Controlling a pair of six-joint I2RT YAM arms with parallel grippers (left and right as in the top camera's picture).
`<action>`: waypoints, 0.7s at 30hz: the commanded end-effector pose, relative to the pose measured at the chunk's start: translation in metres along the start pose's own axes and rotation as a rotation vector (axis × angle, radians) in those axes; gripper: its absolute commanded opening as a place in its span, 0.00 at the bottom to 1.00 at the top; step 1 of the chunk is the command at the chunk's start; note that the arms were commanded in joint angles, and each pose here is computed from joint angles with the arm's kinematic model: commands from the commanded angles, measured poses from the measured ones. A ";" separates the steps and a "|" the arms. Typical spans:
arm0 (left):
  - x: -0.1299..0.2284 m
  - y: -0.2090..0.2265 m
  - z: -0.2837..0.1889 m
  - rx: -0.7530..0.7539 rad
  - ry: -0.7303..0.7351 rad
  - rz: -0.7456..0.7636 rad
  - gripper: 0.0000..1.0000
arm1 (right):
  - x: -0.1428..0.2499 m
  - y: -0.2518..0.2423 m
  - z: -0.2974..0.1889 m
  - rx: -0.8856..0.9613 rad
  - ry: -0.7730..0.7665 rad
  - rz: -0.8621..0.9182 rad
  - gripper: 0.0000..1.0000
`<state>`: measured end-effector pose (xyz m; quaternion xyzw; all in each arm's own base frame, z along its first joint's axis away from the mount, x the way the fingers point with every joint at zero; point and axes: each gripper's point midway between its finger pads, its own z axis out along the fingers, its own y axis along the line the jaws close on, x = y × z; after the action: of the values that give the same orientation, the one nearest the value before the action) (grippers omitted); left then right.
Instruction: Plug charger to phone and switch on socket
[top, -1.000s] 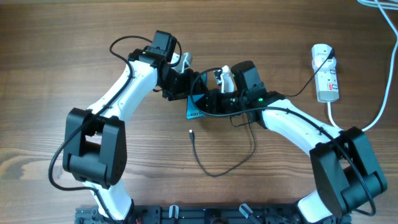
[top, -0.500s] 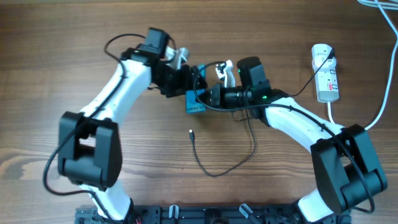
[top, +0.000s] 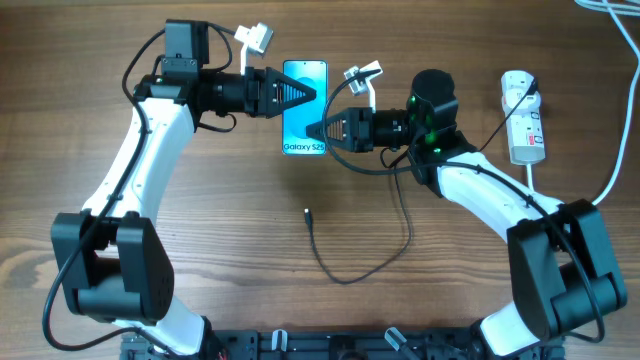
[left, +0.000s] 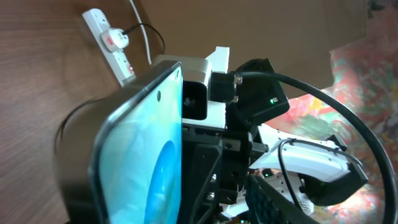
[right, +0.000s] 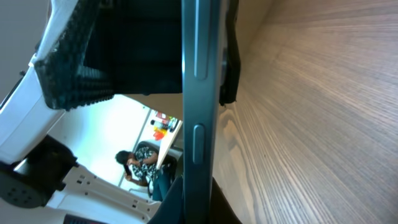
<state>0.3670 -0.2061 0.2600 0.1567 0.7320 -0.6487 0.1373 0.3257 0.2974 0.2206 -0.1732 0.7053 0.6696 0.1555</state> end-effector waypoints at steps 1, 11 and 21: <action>0.007 -0.036 0.004 0.119 0.040 0.060 0.49 | 0.004 0.005 0.004 -0.019 0.029 0.016 0.04; 0.012 -0.038 0.010 0.126 0.059 0.043 0.42 | -0.005 0.009 0.001 -0.024 0.001 0.098 0.04; 0.012 -0.037 0.009 0.123 0.056 0.038 0.37 | -0.014 0.012 -0.007 -0.031 -0.031 0.119 0.04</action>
<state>0.3558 -0.2151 0.2627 0.1608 0.7227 -0.6627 0.1124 0.3218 0.2951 0.2362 -0.1491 0.6964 0.6926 0.1146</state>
